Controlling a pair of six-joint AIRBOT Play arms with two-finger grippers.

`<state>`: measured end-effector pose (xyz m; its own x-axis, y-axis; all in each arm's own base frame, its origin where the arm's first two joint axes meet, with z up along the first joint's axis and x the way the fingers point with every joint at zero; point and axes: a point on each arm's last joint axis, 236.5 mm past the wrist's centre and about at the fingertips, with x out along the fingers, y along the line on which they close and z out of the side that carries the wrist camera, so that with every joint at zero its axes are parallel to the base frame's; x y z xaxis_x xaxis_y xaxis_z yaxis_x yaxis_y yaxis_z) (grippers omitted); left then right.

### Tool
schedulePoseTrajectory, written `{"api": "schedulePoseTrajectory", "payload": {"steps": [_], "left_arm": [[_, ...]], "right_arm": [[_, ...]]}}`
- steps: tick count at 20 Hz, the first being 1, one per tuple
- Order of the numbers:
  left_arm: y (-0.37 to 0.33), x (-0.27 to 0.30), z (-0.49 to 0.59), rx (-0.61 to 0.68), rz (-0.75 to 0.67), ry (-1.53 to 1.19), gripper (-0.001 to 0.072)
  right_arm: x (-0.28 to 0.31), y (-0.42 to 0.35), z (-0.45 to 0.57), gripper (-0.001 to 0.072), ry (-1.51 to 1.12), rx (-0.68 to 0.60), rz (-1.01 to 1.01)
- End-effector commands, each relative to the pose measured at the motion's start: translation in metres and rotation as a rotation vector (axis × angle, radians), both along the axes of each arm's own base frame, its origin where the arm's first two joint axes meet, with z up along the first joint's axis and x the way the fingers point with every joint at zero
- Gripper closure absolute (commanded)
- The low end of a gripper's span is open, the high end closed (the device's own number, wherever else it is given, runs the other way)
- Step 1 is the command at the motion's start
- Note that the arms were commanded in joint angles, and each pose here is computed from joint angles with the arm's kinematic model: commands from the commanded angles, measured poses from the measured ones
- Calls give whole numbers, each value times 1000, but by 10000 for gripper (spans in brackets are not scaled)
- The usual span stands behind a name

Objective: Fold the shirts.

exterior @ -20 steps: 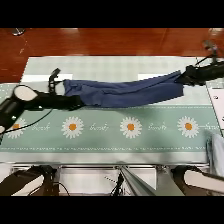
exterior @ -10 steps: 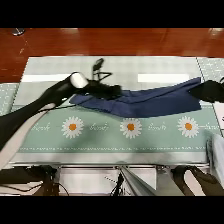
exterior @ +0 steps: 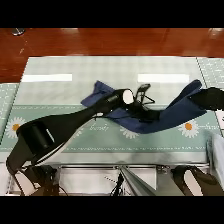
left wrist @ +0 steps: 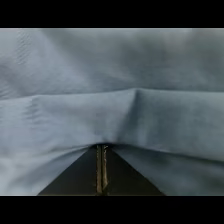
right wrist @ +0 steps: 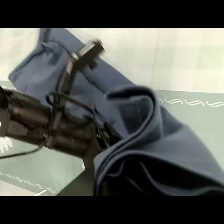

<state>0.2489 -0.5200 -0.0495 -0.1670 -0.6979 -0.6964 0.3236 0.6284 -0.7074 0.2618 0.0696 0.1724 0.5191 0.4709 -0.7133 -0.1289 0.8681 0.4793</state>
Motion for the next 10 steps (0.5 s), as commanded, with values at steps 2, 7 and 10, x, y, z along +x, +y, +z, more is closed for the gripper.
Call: {"api": "schedulePoseTrajectory", "payload": {"steps": [2, 7, 10], "left_arm": [[8, 11, 18, -13, -5, 18, 692], [138, 131, 108, -46, 192, -85, 691], [254, 171, 185, -47, 324, -226, 692]], "right_arm": [[-1, 1, 0, 692, 6, 6, -3], [9, 30, 27, 692, -79, 151, 59], [16, 46, 39, 692, -120, 208, 94]]}}
